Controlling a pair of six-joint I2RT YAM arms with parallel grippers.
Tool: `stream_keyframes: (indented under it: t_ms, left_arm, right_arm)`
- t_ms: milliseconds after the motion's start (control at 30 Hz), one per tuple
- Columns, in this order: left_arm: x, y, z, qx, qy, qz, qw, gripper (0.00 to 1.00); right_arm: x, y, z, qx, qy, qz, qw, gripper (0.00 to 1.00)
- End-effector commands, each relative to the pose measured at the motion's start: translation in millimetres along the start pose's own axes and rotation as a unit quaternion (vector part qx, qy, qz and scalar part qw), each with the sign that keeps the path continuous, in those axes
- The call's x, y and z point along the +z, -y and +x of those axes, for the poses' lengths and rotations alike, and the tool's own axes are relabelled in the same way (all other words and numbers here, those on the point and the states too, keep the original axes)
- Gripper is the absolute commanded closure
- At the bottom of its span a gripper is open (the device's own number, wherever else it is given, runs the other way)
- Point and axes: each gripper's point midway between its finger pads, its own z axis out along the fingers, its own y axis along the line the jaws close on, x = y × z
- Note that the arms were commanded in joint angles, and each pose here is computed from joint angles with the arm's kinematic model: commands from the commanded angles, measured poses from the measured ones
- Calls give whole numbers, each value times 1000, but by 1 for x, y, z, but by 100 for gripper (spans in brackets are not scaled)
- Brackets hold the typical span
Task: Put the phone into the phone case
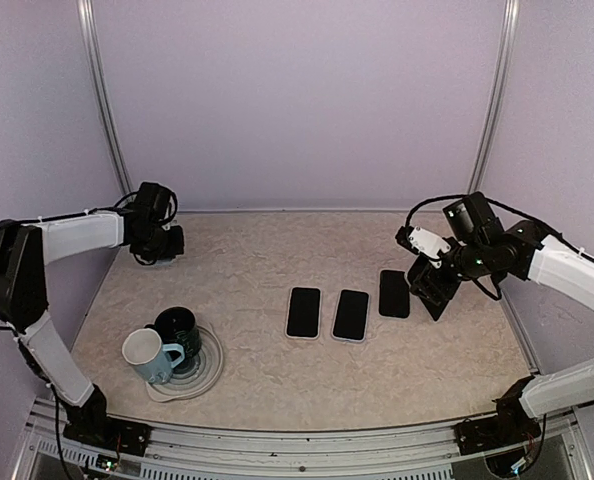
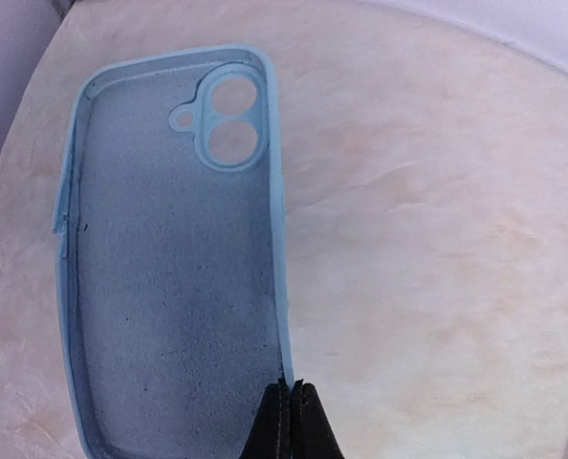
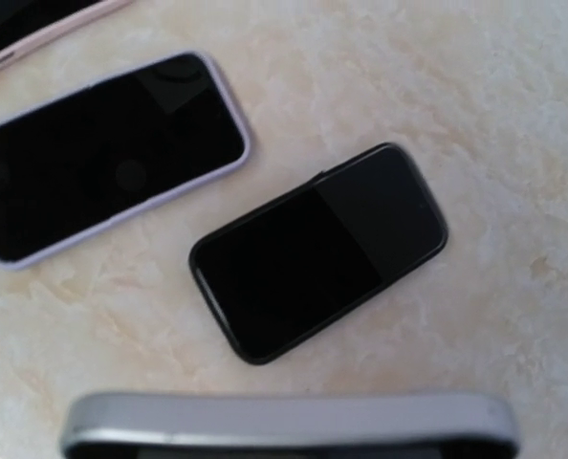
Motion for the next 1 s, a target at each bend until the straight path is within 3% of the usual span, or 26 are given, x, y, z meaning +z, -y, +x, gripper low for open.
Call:
stream_keyframes:
  t_ms: [0,100,233,400,567,933,967]
  left_arm:
    - [-120,88,-46,29,131,74,988,100]
    - [-171,137,-18,20,139,144,980,100]
    - [-207,202,68,44,86,231,968,100]
    - [-219,266,186,151,-23,277,949,100]
    - [-197,291,282,284,-100,229,926,100]
    - [-178,312,356,315,-199,278,885,100]
    - [-178,315,359,319,-204,286,880,86]
  right_arm:
    - [-29,24,-43,23,79,41,996,45]
    - [-33,25,-51,32,95,39,994,44]
    - [-37,21,-57,39,115,28,992,45]
    - [-35,24,-52,48,106,39,993,47]
    - [-37,27,-52,61,104,46,992,50]
    - [-33,22,-48,57,100,40,993,49]
    - [-33,22,-48,56,99,41,993,49]
